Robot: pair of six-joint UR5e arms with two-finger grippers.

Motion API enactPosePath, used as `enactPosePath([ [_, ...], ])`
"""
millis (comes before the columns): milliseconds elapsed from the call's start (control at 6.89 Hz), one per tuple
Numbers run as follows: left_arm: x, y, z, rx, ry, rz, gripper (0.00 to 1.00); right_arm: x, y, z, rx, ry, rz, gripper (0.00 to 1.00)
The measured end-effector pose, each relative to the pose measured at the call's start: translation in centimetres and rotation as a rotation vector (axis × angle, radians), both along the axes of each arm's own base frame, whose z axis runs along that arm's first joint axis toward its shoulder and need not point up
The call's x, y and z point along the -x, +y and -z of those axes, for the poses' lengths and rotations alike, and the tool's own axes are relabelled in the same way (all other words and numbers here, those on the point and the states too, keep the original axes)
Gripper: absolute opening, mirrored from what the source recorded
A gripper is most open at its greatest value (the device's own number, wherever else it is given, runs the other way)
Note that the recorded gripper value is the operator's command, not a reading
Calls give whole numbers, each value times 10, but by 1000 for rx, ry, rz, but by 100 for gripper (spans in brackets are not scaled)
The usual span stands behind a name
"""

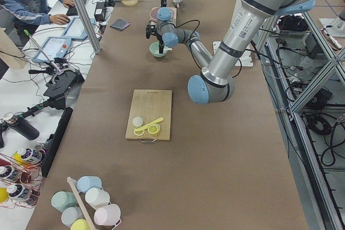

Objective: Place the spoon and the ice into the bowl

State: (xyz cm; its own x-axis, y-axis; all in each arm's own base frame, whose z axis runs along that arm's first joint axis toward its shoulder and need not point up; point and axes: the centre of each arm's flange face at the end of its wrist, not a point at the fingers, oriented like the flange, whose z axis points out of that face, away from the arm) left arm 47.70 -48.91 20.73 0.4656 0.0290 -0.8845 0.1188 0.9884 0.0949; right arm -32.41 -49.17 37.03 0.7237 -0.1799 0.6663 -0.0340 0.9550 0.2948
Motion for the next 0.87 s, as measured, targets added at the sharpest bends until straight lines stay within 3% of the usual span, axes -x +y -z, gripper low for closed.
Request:
enactPosePath([
  [290, 1, -1, 0, 0, 0, 0, 98, 4, -2, -8, -49, 53, 38, 49],
  [871, 1, -1, -1, -1, -1, 1, 98, 15, -4, -20, -60, 89, 65, 49],
])
